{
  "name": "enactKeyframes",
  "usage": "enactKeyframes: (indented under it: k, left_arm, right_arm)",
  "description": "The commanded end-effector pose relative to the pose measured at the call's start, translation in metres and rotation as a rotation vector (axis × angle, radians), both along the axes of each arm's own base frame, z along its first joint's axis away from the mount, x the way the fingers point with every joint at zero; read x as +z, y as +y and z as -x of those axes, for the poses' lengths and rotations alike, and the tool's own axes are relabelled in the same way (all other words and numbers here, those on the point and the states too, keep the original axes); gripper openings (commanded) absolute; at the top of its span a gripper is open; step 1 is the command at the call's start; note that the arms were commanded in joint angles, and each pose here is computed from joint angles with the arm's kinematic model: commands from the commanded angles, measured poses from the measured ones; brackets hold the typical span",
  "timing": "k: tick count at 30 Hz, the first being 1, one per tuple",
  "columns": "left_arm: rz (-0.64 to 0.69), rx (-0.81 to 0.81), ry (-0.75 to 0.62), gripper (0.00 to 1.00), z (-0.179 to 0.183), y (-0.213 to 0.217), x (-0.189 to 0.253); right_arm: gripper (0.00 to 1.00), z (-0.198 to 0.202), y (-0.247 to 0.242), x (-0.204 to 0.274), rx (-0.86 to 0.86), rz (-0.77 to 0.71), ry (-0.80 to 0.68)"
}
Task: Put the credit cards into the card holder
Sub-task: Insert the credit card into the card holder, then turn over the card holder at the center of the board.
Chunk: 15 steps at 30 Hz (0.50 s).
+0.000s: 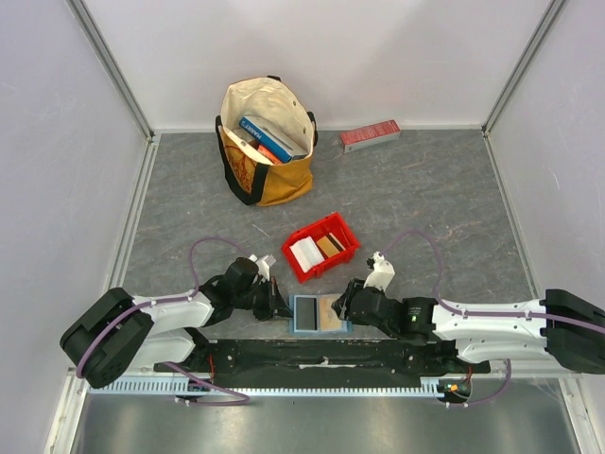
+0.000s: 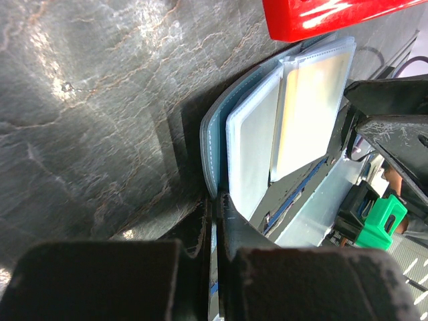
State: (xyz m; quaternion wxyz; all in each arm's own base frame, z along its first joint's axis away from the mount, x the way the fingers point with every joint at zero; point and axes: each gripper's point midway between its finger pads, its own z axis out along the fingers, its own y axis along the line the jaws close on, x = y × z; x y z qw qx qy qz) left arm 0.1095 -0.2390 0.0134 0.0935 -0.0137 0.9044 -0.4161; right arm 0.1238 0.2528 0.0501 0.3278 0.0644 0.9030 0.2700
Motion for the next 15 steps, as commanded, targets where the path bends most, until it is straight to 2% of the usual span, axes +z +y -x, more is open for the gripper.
enactKeyframes:
  k: [1, 8, 15]
  left_arm:
    - [-0.07, 0.029, 0.002, 0.02, 0.0, 0.011, -0.013]
    - [-0.072, 0.027, 0.005, 0.02, 0.001, 0.011, -0.014]
    - [-0.073, 0.026, 0.003, 0.02, 0.001, 0.011, -0.014]
  right_arm:
    - [0.55, -0.002, 0.004, 0.002, -0.005, -0.005, -0.012]
    - [0.51, 0.001, 0.017, 0.001, 0.037, -0.033, -0.003]
    - [0.42, 0.003, 0.032, 0.008, 0.086, -0.055, -0.009]
